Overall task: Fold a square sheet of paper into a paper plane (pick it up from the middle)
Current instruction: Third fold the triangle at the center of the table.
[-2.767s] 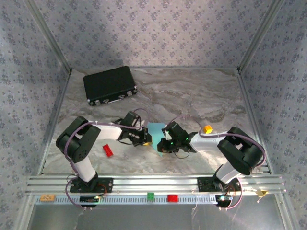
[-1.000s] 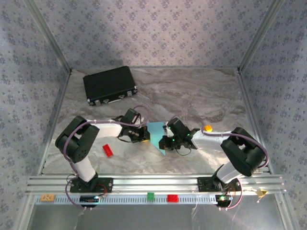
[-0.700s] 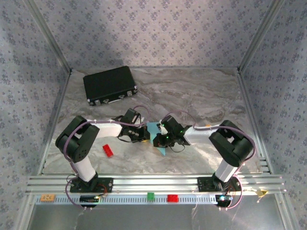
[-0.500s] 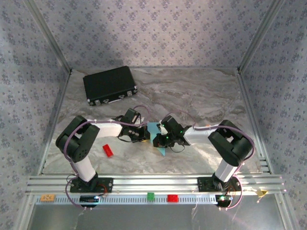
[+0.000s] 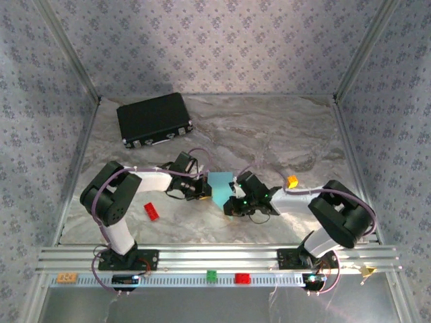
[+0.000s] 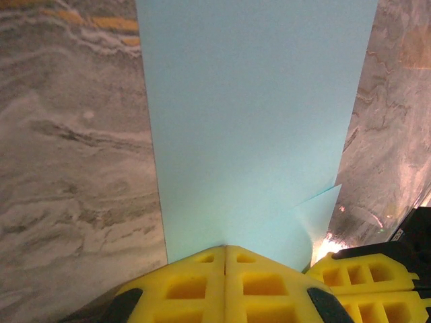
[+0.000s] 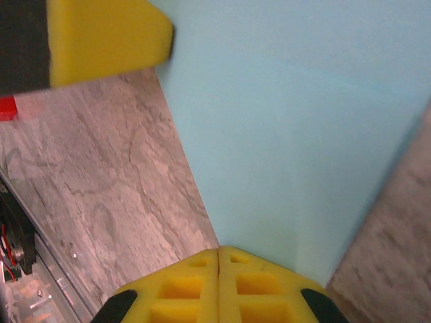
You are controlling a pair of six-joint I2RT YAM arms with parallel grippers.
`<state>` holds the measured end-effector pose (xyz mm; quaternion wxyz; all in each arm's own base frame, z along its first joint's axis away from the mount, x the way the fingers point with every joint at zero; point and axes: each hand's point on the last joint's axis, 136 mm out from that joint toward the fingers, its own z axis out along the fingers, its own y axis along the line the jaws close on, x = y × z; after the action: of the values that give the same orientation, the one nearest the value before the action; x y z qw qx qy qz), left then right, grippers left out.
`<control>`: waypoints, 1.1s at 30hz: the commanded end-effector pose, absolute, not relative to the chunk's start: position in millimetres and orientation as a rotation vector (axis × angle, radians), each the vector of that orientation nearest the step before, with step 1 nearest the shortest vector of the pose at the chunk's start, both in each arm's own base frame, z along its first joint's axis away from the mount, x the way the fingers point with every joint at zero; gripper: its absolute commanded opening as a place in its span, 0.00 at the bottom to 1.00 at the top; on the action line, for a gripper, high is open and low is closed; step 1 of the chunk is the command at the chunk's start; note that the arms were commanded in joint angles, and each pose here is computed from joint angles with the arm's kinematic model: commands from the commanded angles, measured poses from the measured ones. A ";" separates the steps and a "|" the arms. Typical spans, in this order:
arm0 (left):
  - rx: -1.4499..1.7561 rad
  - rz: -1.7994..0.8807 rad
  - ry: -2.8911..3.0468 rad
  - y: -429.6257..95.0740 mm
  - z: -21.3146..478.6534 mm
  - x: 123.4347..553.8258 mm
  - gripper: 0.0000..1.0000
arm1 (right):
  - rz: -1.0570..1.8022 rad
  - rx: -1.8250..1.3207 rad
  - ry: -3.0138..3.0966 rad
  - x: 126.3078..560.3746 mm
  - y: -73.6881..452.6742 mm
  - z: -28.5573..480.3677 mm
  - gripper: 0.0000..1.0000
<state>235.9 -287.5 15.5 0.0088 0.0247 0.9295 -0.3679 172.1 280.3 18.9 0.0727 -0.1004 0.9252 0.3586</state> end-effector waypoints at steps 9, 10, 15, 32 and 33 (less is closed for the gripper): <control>-0.020 -0.913 3.034 -255.4 -23.7 224.7 0.00 | 0.878 -0.211 2.974 124.2 227.3 -11.8 0.07; -0.019 -0.915 3.032 -255.5 -23.2 224.7 0.00 | 0.881 -0.211 2.968 124.3 226.8 -10.1 0.07; -0.028 -0.928 3.026 -256.4 -20.8 224.8 0.00 | 0.916 -0.248 2.895 135.9 235.1 13.2 0.07; -0.045 -1.016 2.943 -270.8 2.0 229.5 0.00 | 0.925 -0.165 2.823 188.8 270.7 21.5 0.05; -0.037 -1.029 2.933 -272.6 5.7 231.3 0.00 | 0.890 -0.153 2.848 186.6 265.2 14.8 0.04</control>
<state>236.9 -286.9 17.4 0.0208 0.0053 0.9290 -0.3694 188.6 276.3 29.5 0.0886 -0.0702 0.9396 0.3231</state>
